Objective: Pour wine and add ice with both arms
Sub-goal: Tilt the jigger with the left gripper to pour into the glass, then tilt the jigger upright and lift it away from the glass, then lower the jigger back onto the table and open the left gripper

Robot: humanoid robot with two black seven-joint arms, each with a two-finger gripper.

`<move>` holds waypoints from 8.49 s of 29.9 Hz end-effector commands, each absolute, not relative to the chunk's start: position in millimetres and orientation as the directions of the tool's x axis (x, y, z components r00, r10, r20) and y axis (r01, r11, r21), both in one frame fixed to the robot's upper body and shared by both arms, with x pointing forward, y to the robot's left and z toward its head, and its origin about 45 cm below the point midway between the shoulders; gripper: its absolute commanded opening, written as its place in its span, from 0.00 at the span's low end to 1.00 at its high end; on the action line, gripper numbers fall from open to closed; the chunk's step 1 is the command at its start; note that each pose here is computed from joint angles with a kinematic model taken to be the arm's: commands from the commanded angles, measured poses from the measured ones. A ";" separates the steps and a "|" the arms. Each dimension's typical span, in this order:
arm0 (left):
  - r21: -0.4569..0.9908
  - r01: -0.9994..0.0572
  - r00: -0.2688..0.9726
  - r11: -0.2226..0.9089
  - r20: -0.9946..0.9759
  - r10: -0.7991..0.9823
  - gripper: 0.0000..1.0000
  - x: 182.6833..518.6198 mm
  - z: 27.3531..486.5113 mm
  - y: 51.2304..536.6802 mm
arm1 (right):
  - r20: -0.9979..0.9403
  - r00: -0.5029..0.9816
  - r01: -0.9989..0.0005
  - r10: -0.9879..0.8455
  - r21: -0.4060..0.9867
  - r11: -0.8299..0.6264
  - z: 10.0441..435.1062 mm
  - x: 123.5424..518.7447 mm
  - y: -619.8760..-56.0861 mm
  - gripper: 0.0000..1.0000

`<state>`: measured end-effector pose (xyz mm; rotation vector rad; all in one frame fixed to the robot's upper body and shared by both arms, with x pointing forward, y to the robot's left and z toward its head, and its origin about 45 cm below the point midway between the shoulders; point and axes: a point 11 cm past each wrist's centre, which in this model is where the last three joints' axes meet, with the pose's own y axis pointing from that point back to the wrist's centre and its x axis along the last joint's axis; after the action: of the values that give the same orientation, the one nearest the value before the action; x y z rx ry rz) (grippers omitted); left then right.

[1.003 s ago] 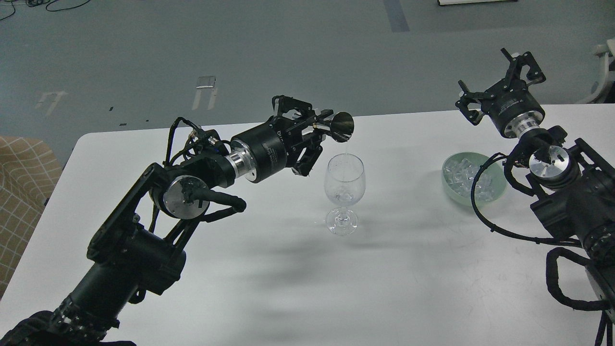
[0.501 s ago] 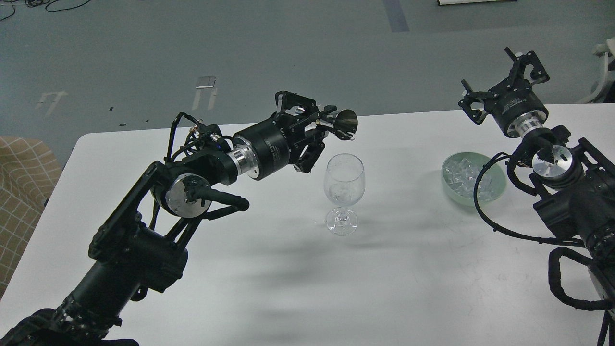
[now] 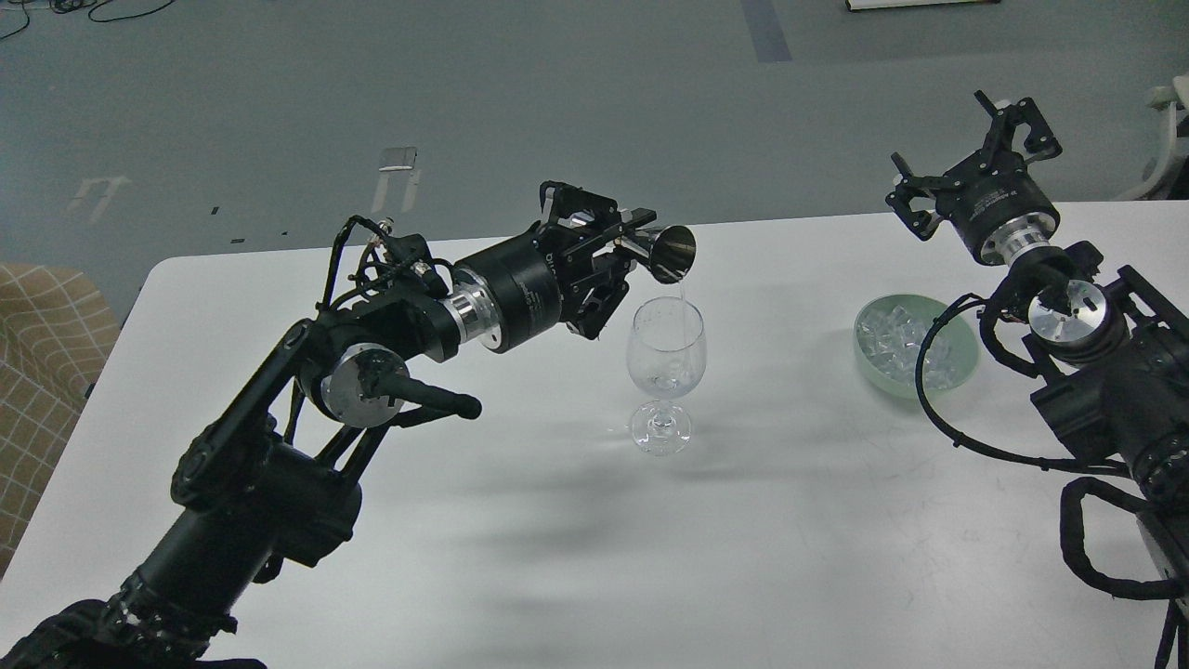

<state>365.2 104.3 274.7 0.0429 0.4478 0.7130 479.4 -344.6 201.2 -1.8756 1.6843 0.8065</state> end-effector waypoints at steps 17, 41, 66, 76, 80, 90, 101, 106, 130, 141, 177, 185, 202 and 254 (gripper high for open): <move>0.222 -0.642 0.661 0.734 -0.325 0.677 0.02 371.9 268.8 111.2 | -0.708 0.067 -0.992 -0.703 0.026 -0.121 201.3 479.4 -344.1 1.00; 0.243 -0.641 0.701 0.728 -0.203 0.684 0.02 372.2 266.3 111.5 | -0.694 0.100 -0.991 -0.713 -0.005 -0.134 212.4 479.8 -348.2 1.00; 0.245 -0.611 0.779 0.753 0.020 0.627 0.01 377.1 285.8 105.4 | -0.679 0.093 -0.994 -0.728 -0.017 -0.110 222.7 481.0 -363.6 1.00; 0.258 -0.615 0.781 0.745 0.076 0.619 0.01 376.6 284.8 105.6 | -0.677 0.109 -0.993 -0.728 -0.036 -0.115 232.8 485.9 -361.8 1.00; 0.286 -0.586 0.806 0.759 0.106 0.582 0.01 371.9 281.1 98.3 | -0.677 0.109 -0.993 -0.728 -0.036 -0.115 232.8 485.9 -361.8 1.00; 0.304 -0.590 0.806 0.748 0.168 0.568 0.01 371.7 281.2 96.1 | -0.678 0.114 -0.992 -0.726 -0.042 -0.117 235.1 486.9 -360.9 1.00; 0.281 -0.605 0.796 0.745 0.171 0.581 0.01 372.4 288.4 97.7 | -0.665 0.126 -0.992 -0.736 -0.061 -0.114 248.5 491.1 -366.1 1.00; 0.267 -0.609 0.792 0.747 0.148 0.593 0.01 373.0 291.6 99.7 | -0.663 0.122 -0.992 -0.738 -0.056 -0.113 247.1 490.8 -366.1 1.00; -0.020 -0.880 0.409 0.475 -0.542 0.734 0.01 384.7 315.9 255.6 | -0.663 0.106 -0.993 -0.741 -0.037 -0.109 239.8 487.7 -367.6 1.00; 0.043 -0.967 0.115 0.250 -0.806 0.581 0.00 362.2 275.1 329.6 | -0.662 0.110 -0.993 -0.742 -0.036 -0.115 239.1 487.9 -365.1 1.00; 0.297 -0.954 -0.281 0.031 -0.929 0.240 0.02 297.6 121.6 405.6 | -0.660 0.106 -0.992 -0.743 -0.017 -0.127 230.4 480.4 -355.0 1.00; 0.309 -0.950 -0.294 0.033 -0.927 0.235 0.16 296.8 116.7 404.6 | -0.661 0.104 -0.992 -0.743 -0.014 -0.126 229.3 480.1 -354.6 1.00; 0.306 -0.951 -0.284 0.051 -0.925 0.252 0.26 304.1 119.4 398.3 | -0.662 0.096 -0.992 -0.743 -0.006 -0.122 224.9 477.5 -356.7 1.00; 0.270 -0.961 -0.244 0.059 -0.928 0.280 0.72 317.7 136.4 400.6 | -0.650 0.077 -0.994 -0.756 0.005 -0.106 222.1 472.1 -369.9 1.00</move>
<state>316.9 398.3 133.0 -0.7993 1.2393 1.4400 472.2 -369.2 221.8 -1.9184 1.7264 0.7146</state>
